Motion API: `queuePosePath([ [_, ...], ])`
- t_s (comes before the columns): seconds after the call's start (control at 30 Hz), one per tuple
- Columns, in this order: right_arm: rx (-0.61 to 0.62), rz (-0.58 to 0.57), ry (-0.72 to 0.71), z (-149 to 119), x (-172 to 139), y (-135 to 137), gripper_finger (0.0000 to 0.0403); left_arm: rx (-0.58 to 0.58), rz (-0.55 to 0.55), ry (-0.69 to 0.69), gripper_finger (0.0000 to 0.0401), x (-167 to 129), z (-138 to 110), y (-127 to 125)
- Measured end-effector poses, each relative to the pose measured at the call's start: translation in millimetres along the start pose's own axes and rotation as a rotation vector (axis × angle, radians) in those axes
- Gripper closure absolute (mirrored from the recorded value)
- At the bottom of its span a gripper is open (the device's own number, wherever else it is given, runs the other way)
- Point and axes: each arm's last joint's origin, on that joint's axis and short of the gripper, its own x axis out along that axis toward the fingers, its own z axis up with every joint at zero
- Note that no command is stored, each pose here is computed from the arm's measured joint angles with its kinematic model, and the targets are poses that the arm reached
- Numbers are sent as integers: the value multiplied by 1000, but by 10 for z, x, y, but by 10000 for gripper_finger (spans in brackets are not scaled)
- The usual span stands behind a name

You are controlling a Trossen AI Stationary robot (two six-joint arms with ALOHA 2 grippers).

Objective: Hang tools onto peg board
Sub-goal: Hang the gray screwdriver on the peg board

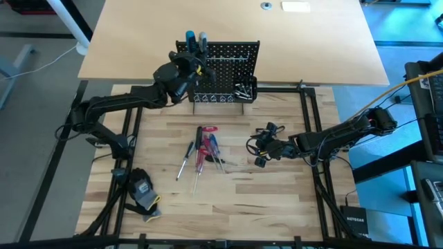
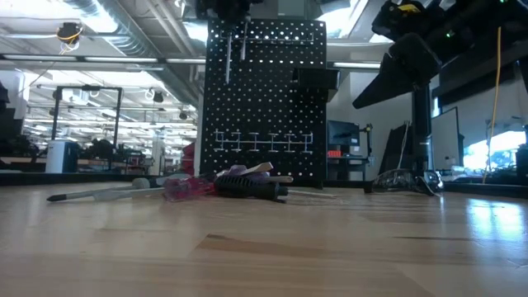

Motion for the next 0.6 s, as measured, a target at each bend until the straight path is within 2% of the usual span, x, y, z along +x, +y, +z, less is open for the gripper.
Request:
queuePosePath([
  [0.17, 0, 0, 1, -1, 1, 0, 221, 25, 5, 26, 327, 70, -127, -49],
  [0.6, 8, 0, 13, -48, 11, -2, 221, 58, 57, 98, 327, 41, -197, -60],
])
